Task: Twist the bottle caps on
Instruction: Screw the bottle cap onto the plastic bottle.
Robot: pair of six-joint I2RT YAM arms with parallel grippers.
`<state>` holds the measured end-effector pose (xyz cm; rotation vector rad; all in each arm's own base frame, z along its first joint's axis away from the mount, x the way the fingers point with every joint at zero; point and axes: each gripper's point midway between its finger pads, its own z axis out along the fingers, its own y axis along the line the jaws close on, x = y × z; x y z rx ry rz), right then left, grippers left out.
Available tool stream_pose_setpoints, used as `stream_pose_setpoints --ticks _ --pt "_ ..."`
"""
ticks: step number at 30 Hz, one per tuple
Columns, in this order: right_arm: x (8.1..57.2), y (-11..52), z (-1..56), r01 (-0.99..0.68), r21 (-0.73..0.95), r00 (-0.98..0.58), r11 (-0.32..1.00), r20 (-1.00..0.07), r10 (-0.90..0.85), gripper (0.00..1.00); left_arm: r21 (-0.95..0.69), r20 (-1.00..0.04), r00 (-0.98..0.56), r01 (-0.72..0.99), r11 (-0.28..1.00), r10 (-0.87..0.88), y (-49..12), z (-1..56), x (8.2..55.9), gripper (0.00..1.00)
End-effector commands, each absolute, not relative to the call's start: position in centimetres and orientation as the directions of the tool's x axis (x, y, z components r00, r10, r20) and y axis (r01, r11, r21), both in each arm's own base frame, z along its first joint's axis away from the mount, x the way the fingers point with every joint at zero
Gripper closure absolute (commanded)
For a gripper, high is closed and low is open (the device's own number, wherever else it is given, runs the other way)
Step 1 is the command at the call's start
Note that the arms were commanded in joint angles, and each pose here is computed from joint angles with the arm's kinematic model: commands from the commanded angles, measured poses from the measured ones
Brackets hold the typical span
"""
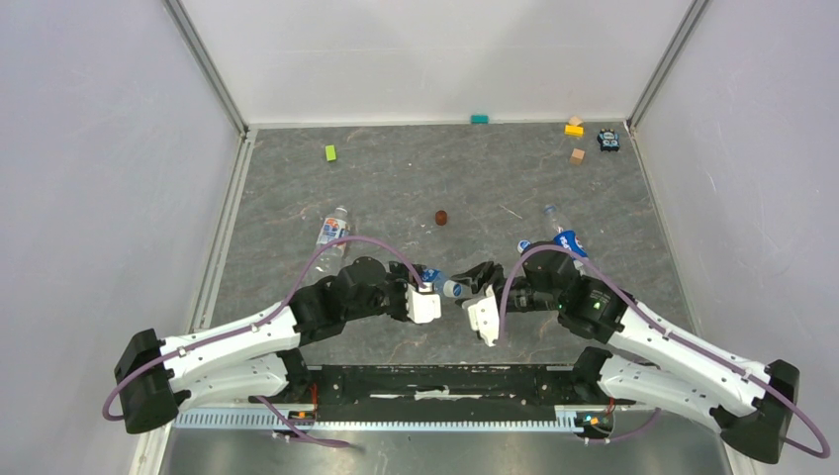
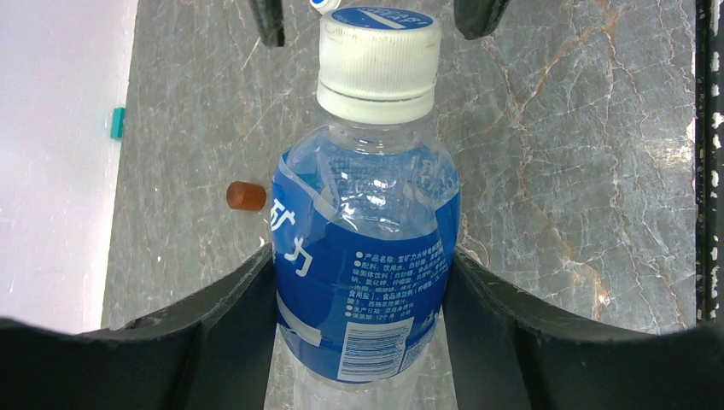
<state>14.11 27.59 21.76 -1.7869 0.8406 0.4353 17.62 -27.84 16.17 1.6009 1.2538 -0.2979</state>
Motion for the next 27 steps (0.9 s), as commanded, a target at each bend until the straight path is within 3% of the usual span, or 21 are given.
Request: stream_pose_setpoints --ticks 1,9,15,22,27 --pt "14.1 27.8 23.1 -0.684 -0.701 0.723 -0.201 -0.615 -0.316 0.47 0.547 -0.753 0.428 0.829 0.113 0.500 -29.1 18.8 17.4 0.98" --pt "14.5 27.7 21.8 -0.704 -0.683 0.699 -0.194 -0.621 -0.354 0.55 0.539 -0.758 0.425 0.835 0.109 0.495 -29.3 18.8 17.3 0.98" --pt "14.2 28.3 21.7 -0.785 -0.606 0.609 -0.131 -0.715 -0.343 0.66 0.541 -0.762 0.428 0.833 0.116 0.486 -29.2 19.0 17.3 0.98" --pt "14.6 29.1 22.9 -0.936 -0.334 0.289 0.110 -0.909 -0.300 0.86 0.558 -0.756 0.431 0.818 0.140 0.493 -29.0 19.2 17.8 0.98" --pt "15.5 29.2 22.9 -0.954 -0.074 -0.006 0.292 -0.964 -0.266 0.91 0.573 -0.748 0.438 0.805 0.153 0.498 -28.8 19.3 18.1 0.98"
